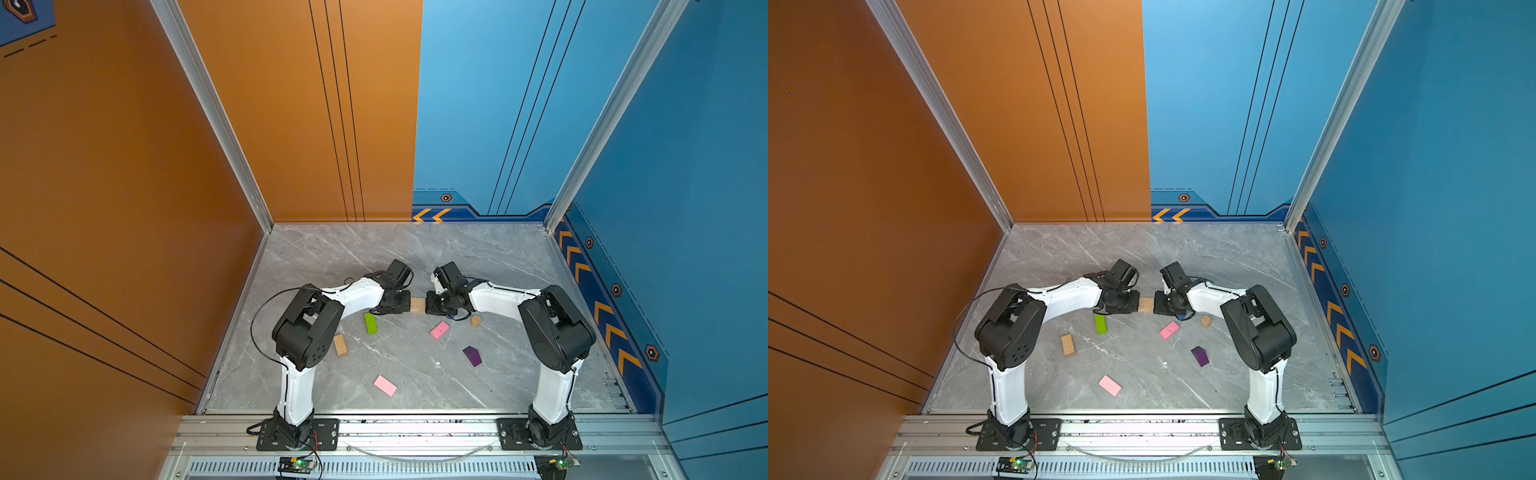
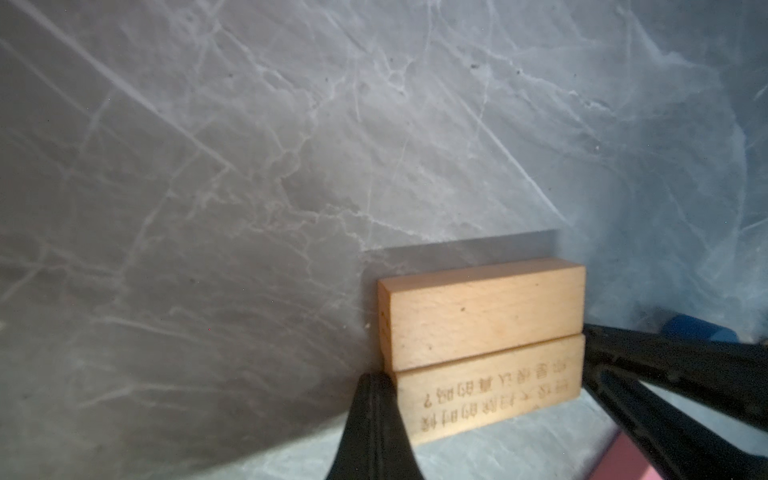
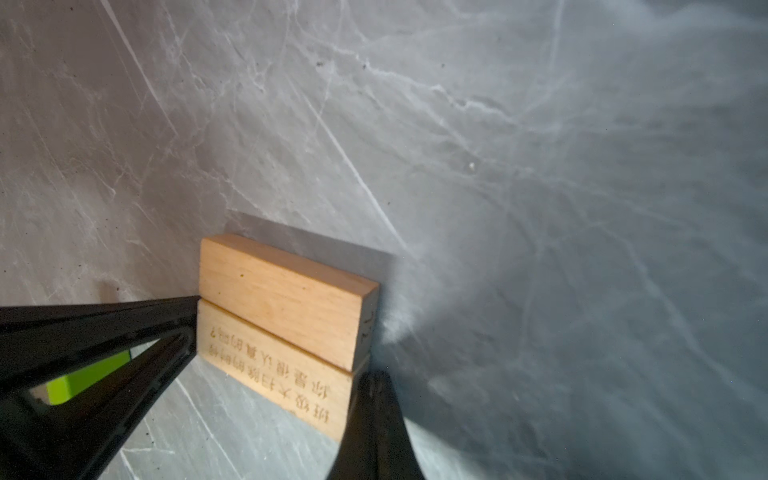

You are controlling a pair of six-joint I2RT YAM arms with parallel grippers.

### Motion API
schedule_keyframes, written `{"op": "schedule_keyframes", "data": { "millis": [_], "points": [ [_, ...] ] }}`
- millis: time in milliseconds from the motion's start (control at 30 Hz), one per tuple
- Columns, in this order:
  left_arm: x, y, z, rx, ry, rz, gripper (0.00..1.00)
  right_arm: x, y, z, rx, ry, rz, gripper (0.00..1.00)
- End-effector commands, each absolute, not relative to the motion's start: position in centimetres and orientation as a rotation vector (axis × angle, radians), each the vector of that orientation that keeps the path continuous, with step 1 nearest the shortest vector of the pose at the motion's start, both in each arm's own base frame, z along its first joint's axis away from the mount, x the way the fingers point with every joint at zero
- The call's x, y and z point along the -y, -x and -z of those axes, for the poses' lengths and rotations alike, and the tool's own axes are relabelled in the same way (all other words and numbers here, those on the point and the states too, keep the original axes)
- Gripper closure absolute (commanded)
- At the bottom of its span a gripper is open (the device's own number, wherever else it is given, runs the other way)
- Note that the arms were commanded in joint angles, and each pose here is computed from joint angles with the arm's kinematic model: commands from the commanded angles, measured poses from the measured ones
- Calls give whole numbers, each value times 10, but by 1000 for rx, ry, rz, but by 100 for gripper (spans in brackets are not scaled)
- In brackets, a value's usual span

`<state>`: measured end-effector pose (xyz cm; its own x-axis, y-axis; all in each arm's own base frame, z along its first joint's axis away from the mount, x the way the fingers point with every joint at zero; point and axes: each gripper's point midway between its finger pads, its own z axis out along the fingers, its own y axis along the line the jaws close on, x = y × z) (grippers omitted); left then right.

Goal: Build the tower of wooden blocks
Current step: 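Hold both bars pressed together between the two grippers, then open both grippers and lift them away from the paired bars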

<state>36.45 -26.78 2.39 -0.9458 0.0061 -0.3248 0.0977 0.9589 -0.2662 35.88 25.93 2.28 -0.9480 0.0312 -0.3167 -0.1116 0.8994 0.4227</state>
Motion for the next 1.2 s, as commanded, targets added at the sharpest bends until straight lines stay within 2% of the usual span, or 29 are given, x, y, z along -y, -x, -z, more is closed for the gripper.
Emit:
{"op": "schedule_keyframes", "data": {
  "millis": [0, 1167],
  "points": [
    [245, -342, 18, -2926, -46, 271, 100, -257, -347, -2, -2822, 46, -621, 100],
    [217, -339, 21, -2933, 9, 179, 100, -237, -344, -2, -2823, -5, -578, 100]
  ]
}}
